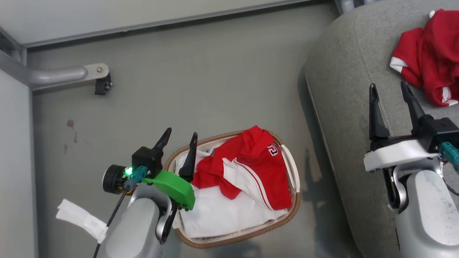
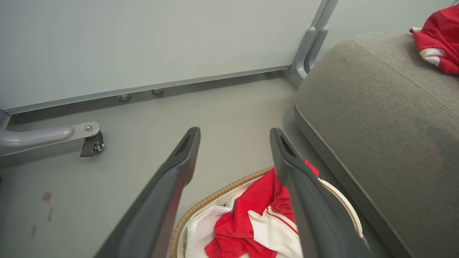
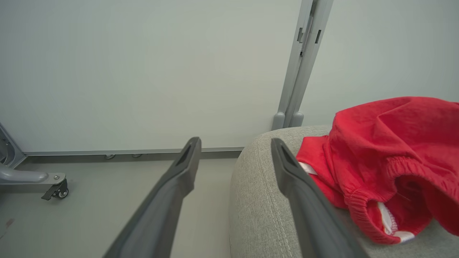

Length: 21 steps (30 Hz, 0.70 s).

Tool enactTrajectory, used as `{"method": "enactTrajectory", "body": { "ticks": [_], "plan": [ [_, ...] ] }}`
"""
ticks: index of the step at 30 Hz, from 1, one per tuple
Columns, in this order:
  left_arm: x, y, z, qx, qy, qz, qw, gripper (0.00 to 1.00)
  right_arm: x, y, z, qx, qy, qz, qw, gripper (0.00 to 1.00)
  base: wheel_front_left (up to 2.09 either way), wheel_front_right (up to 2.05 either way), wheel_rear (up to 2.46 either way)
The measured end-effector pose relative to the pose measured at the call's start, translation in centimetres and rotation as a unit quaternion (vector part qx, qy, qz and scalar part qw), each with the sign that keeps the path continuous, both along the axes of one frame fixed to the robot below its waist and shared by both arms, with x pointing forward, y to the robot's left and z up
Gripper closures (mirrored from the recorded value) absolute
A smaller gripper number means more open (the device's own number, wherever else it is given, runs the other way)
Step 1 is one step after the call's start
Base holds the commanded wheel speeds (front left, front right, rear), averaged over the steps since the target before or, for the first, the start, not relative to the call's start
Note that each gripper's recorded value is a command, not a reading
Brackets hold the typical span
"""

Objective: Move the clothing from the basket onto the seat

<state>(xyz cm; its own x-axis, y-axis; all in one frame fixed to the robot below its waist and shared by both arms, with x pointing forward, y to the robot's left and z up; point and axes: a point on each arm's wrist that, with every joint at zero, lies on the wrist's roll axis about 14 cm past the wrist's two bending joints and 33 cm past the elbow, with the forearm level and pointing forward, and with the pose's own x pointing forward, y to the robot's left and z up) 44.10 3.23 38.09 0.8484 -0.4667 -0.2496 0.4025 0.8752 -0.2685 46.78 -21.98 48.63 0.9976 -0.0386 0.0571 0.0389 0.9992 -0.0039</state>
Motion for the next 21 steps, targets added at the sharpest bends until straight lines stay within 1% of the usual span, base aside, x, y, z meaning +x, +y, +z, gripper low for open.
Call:
{"method": "enactTrajectory", "body": {
  "ticks": [3,8,14,21],
  "plan": [
    [0.2,-1.9,-2.4,0.011,0.026,-0.037,0.999,0.00,0.9,-0.3,-0.7,0.003,0.003,-0.003,1.000,0.00,0.00,0.00,0.00],
    [-0.1,-4.7,-6.4,0.025,0.069,-0.098,0.993,0.00,1.9,-1.0,-2.3,0.011,0.016,-0.009,1.000,0.00,0.00,0.00,0.00],
    [-1.3,-7.4,-11.2,0.042,0.115,-0.169,0.978,0.00,2.6,-1.9,-3.8,0.015,0.028,-0.017,0.999,0.00,0.00,0.00,0.00],
    [-2.2,-10.2,-15.1,0.039,0.151,-0.224,0.962,0.00,2.7,-3.4,-6.1,0.013,0.053,-0.032,0.998,0.00,0.00,0.00,0.00]
  ]
}}
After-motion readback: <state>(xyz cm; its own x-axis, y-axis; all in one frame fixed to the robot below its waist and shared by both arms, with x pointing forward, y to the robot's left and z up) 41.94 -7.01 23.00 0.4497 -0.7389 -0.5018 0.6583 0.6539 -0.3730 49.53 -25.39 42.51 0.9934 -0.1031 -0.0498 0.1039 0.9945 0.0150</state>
